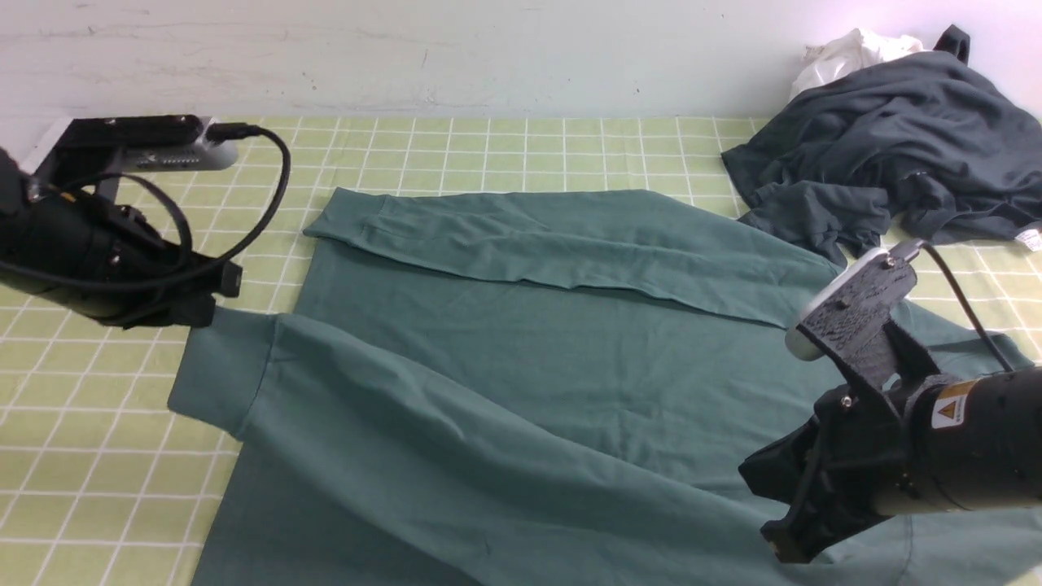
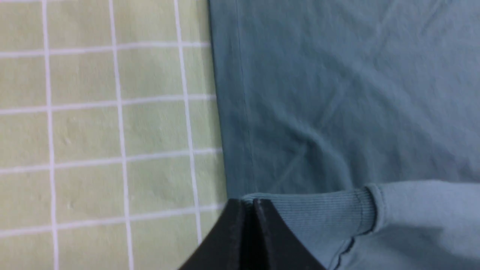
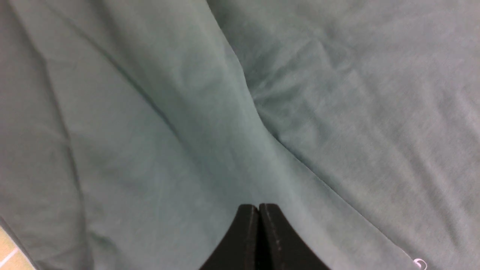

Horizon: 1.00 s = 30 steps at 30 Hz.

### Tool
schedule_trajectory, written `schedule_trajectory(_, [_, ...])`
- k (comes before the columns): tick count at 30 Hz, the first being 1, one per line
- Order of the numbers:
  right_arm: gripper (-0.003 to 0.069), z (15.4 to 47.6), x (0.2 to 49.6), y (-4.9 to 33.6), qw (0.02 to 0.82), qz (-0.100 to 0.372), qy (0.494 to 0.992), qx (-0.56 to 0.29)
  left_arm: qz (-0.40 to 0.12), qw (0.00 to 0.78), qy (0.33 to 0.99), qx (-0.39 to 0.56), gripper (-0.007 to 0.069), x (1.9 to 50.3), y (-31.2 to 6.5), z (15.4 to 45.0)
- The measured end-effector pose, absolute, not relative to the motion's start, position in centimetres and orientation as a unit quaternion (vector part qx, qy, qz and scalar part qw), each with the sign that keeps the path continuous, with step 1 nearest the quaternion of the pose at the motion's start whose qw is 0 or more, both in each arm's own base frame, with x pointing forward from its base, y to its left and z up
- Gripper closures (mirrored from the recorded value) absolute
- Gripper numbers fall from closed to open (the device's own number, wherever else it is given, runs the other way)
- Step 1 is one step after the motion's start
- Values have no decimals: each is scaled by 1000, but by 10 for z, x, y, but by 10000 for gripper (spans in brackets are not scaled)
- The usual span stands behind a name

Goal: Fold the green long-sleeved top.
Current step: Use the left arm to drag and place the cuff at the centered position on the left edge of the fabric, then use the left arm to clamp the cuff farthest from it

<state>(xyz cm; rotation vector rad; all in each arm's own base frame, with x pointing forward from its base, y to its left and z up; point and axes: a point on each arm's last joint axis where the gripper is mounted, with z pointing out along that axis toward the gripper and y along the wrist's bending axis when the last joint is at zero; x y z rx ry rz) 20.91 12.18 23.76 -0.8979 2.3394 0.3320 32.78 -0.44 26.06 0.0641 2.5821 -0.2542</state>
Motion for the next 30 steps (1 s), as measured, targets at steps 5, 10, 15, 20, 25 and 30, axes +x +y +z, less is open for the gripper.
schedule_trajectory(5, [669, 238, 210, 122, 305, 125, 882, -338, -97, 252, 963, 24, 617, 386, -2, 238])
schedule_trajectory(10, [669, 238, 210, 122, 307, 124, 881, -337, -105, 231, 967, 32, 482, 434, -1, 218])
schedule_trajectory(15, [669, 239, 211, 122, 313, 123, 880, -335, -117, 266, 957, 28, 242, 482, -1, 211])
schedule_trajectory(20, [669, 239, 212, 122, 320, 121, 878, -333, -147, 292, 945, 1, 165, 519, -3, 195])
schedule_trajectory(25, [669, 240, 213, 122, 323, 121, 878, -332, -164, 289, 942, -47, 191, 543, -3, 166])
schedule_trajectory(30, [669, 240, 213, 122, 326, 120, 877, -331, -173, 277, 943, -66, 301, 550, -3, 153])
